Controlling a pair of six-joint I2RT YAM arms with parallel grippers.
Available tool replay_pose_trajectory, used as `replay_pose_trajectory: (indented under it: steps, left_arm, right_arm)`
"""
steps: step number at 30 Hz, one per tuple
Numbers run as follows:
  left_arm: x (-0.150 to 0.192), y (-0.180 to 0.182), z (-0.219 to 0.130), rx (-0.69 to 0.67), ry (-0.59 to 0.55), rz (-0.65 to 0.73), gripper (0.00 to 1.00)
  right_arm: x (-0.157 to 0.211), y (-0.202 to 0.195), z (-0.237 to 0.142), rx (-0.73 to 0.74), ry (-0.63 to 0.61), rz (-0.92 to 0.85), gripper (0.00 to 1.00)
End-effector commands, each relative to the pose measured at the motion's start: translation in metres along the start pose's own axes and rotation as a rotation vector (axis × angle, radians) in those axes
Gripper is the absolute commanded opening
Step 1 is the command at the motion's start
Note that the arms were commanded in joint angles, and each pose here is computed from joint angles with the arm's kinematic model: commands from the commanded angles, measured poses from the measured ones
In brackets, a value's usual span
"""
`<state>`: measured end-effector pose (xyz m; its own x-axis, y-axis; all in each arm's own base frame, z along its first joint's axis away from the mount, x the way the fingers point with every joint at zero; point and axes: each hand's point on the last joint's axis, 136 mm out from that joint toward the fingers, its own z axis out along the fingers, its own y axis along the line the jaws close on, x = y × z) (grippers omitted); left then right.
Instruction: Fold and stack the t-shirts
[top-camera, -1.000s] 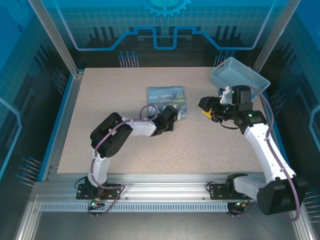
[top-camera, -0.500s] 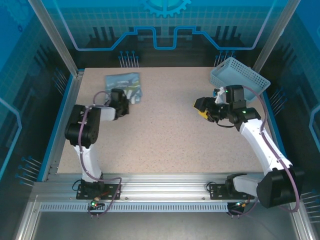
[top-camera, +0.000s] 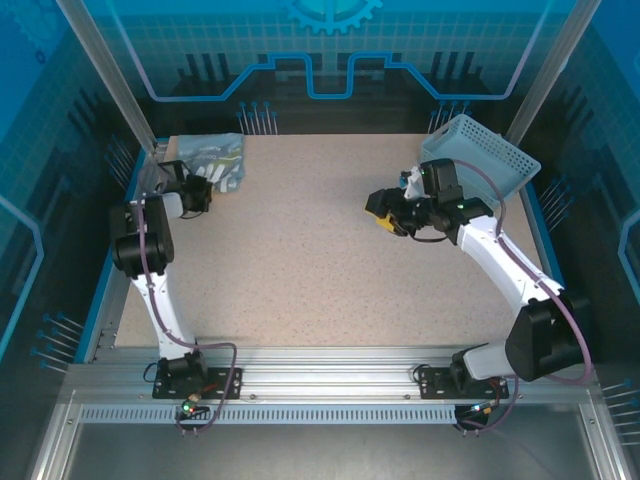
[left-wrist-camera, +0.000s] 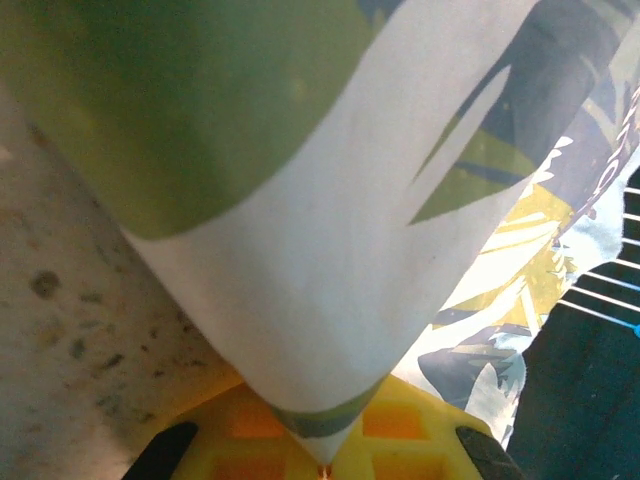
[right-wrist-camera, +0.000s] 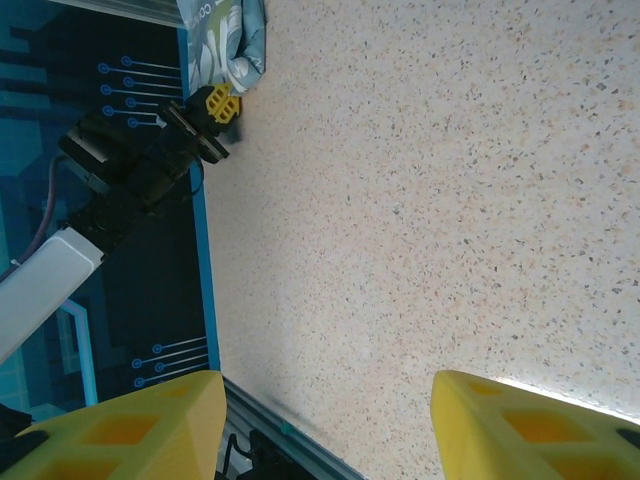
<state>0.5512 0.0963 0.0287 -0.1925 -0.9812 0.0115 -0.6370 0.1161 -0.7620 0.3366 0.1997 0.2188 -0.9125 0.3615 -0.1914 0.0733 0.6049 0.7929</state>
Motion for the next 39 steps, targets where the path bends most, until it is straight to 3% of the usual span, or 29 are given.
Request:
replay_pose_trajectory:
  steps: [1, 6, 8, 9, 10, 14, 15, 16, 19, 22, 25, 28, 29, 31, 33, 35, 37, 39]
  left_arm:
    - [0.002, 0.003, -0.002, -0.033, 0.068, 0.081, 0.12]
    - [0.003, -0.022, -0.031, -0.015, 0.044, 0.185, 0.48]
    - [0.008, -0.031, -0.047, -0.002, 0.042, 0.216, 0.62]
    - [0.011, -0.034, -0.056, 0.002, 0.040, 0.215, 0.84]
    - [0.015, -0.039, -0.065, 0.021, 0.039, 0.217, 0.99]
    - [0.037, -0.053, -0.115, 0.074, -0.003, 0.262, 0.99]
    - [0.044, -0.054, -0.130, 0.077, -0.022, 0.279, 0.99]
    - [0.050, -0.049, -0.141, 0.069, -0.048, 0.288, 0.99]
    - [0.072, -0.031, -0.166, 0.033, -0.107, 0.312, 0.99]
    - [0.085, -0.008, -0.195, -0.045, -0.191, 0.333, 0.99]
    - [0.086, 0.006, -0.236, -0.212, -0.398, 0.514, 0.99]
    - [0.077, 0.011, -0.280, -0.385, -0.709, 0.777, 0.99]
    - [0.078, 0.012, -0.283, -0.401, -0.744, 0.873, 0.99]
    - [0.088, 0.011, -0.268, -0.338, -0.703, 1.092, 0.99]
    - [0.103, 0.022, -0.249, -0.268, -0.639, 1.257, 0.99]
    - [0.114, 0.029, -0.234, -0.196, -0.594, 1.317, 0.99]
    - [0.114, 0.037, -0.224, -0.170, -0.571, 1.262, 0.99]
    - [0.114, 0.042, -0.209, -0.155, -0.538, 1.243, 0.99]
  right_arm:
    - [-0.003, 0.013, -0.004, -0.017, -0.027, -0.052, 0.57]
    - [-0.022, 0.036, -0.034, -0.107, -0.236, -0.145, 0.61]
    - [-0.028, 0.040, -0.039, -0.127, -0.265, -0.144, 0.62]
    - [-0.032, 0.041, -0.042, -0.135, -0.273, -0.138, 0.62]
    - [-0.035, 0.040, -0.045, -0.132, -0.286, -0.127, 0.62]
    - [-0.048, 0.043, -0.062, -0.146, -0.341, -0.109, 0.72]
    - [-0.050, 0.042, -0.065, -0.137, -0.342, -0.104, 0.95]
    - [-0.051, 0.039, -0.066, -0.127, -0.342, -0.098, 1.00]
    - [-0.054, 0.013, -0.071, -0.010, -0.350, -0.058, 1.00]
    - [-0.054, -0.026, -0.092, 0.238, -0.419, -0.073, 1.00]
    - [-0.056, -0.066, -0.111, 0.485, -0.454, -0.087, 1.00]
    - [-0.059, -0.121, -0.127, 0.752, -0.497, -0.014, 1.00]
    - [-0.060, -0.136, -0.126, 0.782, -0.519, -0.031, 1.00]
    - [-0.071, -0.147, -0.119, 0.739, -0.619, -0.159, 1.00]
    - [-0.078, -0.163, -0.119, 0.828, -0.757, -0.317, 1.00]
    - [-0.082, -0.172, -0.114, 0.917, -0.763, -0.432, 1.00]
    - [-0.084, -0.183, -0.094, 0.978, -0.633, -0.540, 1.00]
    - [-0.089, -0.189, -0.072, 0.950, -0.593, -0.608, 1.00]
